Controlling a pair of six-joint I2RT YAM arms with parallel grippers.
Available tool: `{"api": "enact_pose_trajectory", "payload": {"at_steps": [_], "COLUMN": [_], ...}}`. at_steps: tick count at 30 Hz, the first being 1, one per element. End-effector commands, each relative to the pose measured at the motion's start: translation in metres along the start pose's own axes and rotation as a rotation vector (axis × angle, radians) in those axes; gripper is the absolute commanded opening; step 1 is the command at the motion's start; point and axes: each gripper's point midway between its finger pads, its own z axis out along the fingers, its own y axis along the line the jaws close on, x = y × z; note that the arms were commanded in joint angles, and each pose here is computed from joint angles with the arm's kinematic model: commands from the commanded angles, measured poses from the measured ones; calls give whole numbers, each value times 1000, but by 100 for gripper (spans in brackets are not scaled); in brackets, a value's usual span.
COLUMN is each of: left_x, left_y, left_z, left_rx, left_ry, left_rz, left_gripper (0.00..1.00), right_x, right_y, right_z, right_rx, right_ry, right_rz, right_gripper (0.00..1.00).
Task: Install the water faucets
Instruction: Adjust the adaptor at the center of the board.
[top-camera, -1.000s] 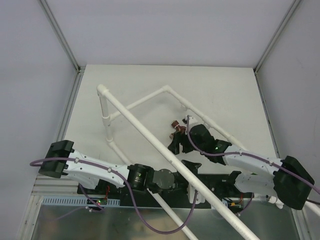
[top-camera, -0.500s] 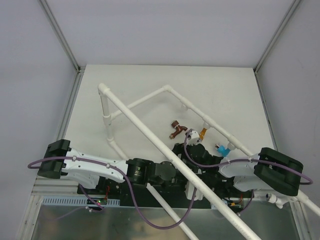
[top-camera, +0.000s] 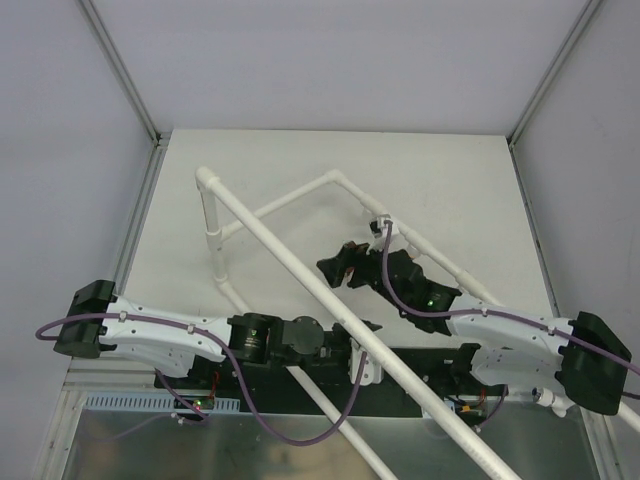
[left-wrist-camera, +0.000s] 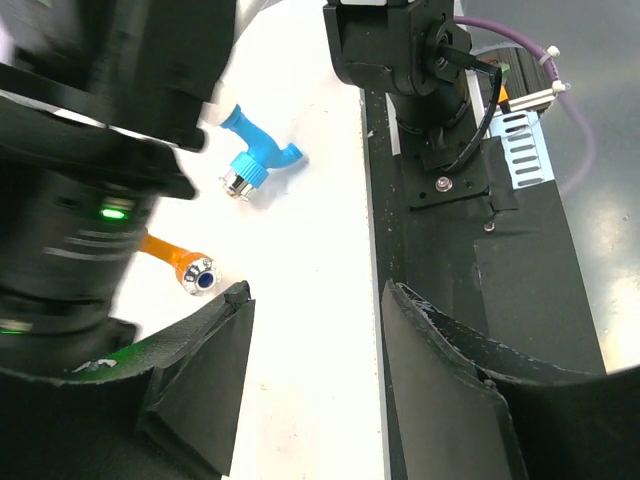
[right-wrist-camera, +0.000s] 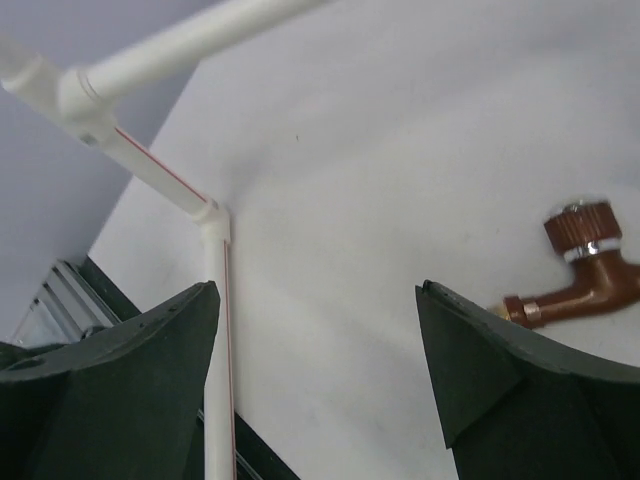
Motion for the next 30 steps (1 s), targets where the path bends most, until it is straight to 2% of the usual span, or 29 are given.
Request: {"api": "enact_pose_trajectory", "payload": {"at_steps": [1, 5, 10, 12, 15, 19, 24, 27, 30], "left_x": [-3, 15, 22, 24, 32, 41, 50, 58, 65], "left_y": [6, 0, 11, 17, 37, 48, 29, 19, 18], "left_z": [-4, 2, 17, 25, 36, 47, 43, 31, 17], "left_rx": [-30, -26, -73, -72, -79, -75, -5, 4, -20], "left_ry": [-26, 23, 47, 33, 13, 38, 43, 45, 49], "left_rz": [-39, -25, 58, 45, -2, -4, -79, -144, -185], "left_gripper": [56, 56, 56, 56, 56, 56, 55, 55, 55], "right_x": [-28, -71, -142, -167, -183, -158, -116, -110, -117], "right_y": [1, -4, -38, -50, -76, -98, -96, -103, -127], "right_z": [6, -6, -55, -79, -105, -117, -106, -95, -86], "right_rx": [9, 48, 203, 255, 386, 482, 382, 355, 440], "right_ry": [-12, -70, -169, -220, -220, 28, 308, 360, 358], "right_rz": [-8, 32, 97, 100, 82, 49, -75, -176, -257], "right_gripper": [87, 87, 87, 87, 87, 88, 90, 91, 91]}}
